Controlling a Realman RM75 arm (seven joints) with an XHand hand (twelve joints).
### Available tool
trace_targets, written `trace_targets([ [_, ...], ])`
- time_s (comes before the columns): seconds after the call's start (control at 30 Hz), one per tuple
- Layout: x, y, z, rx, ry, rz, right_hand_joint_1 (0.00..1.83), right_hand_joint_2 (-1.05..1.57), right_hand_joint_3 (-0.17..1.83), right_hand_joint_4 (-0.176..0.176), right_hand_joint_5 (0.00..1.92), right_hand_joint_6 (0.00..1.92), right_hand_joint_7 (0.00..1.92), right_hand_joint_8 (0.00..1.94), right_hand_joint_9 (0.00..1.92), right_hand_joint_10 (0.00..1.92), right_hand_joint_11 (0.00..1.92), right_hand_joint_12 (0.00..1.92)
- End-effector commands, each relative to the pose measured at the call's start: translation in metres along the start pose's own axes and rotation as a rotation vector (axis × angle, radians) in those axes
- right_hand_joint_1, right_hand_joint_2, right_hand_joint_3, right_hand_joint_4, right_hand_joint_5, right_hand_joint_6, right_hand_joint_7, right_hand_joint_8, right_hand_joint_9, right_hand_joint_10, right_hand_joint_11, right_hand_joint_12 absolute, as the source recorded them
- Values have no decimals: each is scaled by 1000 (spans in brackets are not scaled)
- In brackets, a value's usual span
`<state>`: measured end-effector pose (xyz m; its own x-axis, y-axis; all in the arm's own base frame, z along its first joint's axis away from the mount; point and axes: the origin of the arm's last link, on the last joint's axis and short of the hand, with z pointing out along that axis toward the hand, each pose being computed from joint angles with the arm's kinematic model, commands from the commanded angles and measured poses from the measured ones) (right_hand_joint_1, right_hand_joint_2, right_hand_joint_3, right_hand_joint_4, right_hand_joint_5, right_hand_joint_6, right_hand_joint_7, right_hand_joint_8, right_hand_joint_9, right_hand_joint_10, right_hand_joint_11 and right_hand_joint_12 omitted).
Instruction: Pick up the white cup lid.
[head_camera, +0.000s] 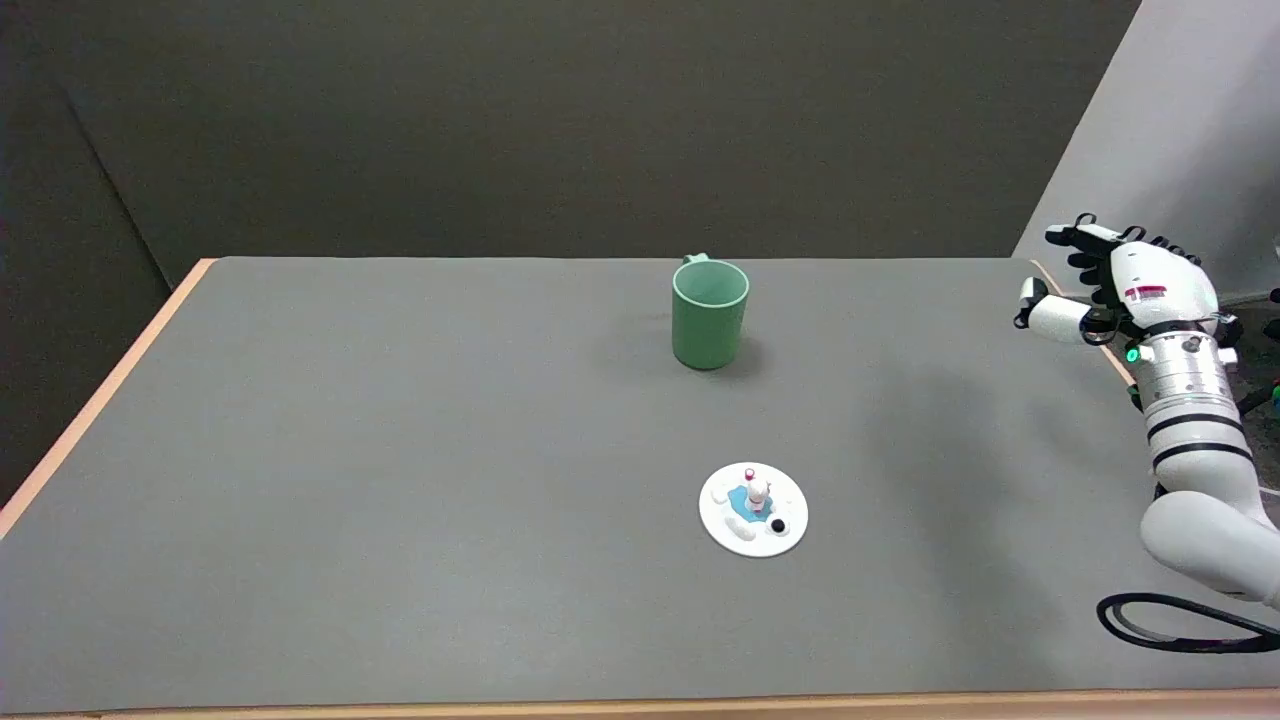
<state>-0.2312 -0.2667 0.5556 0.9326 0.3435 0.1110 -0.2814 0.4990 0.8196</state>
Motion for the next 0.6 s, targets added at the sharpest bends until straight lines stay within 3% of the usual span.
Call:
trace_targets([
  [0.03, 4, -2, -1, 9, 29, -4, 525, 661, 1016, 176, 586, 205, 729, 196, 873, 258, 937, 453],
  [0.3, -2, -1, -8, 27, -32, 51, 520, 661, 1016, 176, 585, 205, 730, 196, 875, 260, 941, 453],
  [0.6, 0, -10, -49, 101, -109, 157, 600, 681, 951, 168, 587, 183, 737, 194, 896, 239, 968, 430],
])
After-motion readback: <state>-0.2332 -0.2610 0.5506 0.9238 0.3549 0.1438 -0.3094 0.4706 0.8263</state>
